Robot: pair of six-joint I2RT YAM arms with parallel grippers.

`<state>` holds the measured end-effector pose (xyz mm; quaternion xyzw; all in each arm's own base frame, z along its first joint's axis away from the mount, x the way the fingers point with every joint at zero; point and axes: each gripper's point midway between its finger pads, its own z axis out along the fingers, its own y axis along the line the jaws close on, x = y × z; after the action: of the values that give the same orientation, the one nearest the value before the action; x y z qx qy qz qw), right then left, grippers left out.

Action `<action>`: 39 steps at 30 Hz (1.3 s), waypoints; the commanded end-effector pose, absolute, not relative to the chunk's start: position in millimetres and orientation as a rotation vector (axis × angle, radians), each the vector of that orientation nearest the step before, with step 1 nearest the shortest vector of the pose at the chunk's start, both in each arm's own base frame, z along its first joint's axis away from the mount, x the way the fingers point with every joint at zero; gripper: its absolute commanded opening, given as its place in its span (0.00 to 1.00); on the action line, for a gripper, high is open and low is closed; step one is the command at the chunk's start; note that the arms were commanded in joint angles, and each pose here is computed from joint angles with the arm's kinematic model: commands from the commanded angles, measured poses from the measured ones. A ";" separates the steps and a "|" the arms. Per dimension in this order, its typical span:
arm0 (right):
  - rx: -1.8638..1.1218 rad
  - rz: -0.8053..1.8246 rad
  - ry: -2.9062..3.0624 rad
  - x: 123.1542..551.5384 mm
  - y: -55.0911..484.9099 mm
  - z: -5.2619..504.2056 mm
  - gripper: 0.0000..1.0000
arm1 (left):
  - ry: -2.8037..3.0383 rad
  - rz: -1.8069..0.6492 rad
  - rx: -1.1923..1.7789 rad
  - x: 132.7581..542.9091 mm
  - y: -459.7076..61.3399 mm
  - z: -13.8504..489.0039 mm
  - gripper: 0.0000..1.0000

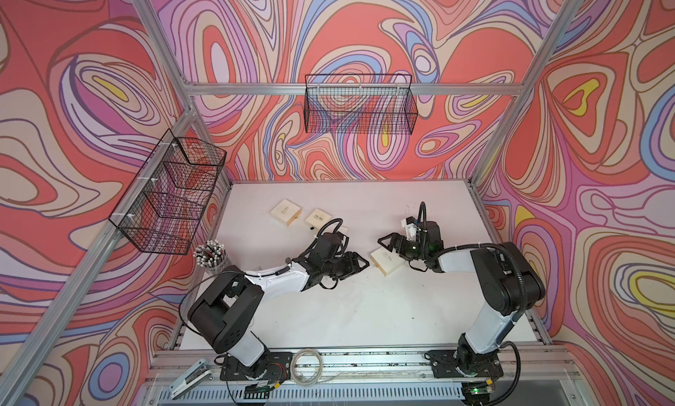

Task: Take out the earrings from the drawer-style jewelry box
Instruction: Move the jewelry box to the center of the board, then open the drawer in the jewelry box.

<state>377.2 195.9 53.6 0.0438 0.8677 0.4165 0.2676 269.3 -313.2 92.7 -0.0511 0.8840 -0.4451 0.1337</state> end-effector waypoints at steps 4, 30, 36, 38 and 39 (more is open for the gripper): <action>0.207 1.156 2.347 337.4 210.1 51.0 0.94 | 2.523 -1.319 -0.234 261.1 -304.1 91.3 0.50; -0.009 1.075 2.283 289.3 227.2 110.5 0.69 | 2.506 -1.458 -0.263 238.8 -336.8 63.1 0.30; -0.033 1.074 2.330 287.6 235.0 95.7 0.52 | 2.500 -1.502 -0.264 243.5 -349.3 56.3 0.24; -0.034 1.075 2.339 287.0 236.5 92.0 0.48 | 2.509 -1.488 -0.278 244.8 -348.8 51.9 0.23; -0.038 1.079 2.342 286.8 237.7 91.3 0.46 | 2.512 -1.488 -0.280 244.7 -349.1 49.6 0.22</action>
<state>282.8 229.8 84.1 -0.0040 0.8790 0.3921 0.2715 239.2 -339.0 40.5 -0.0953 0.8642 -0.4839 0.0992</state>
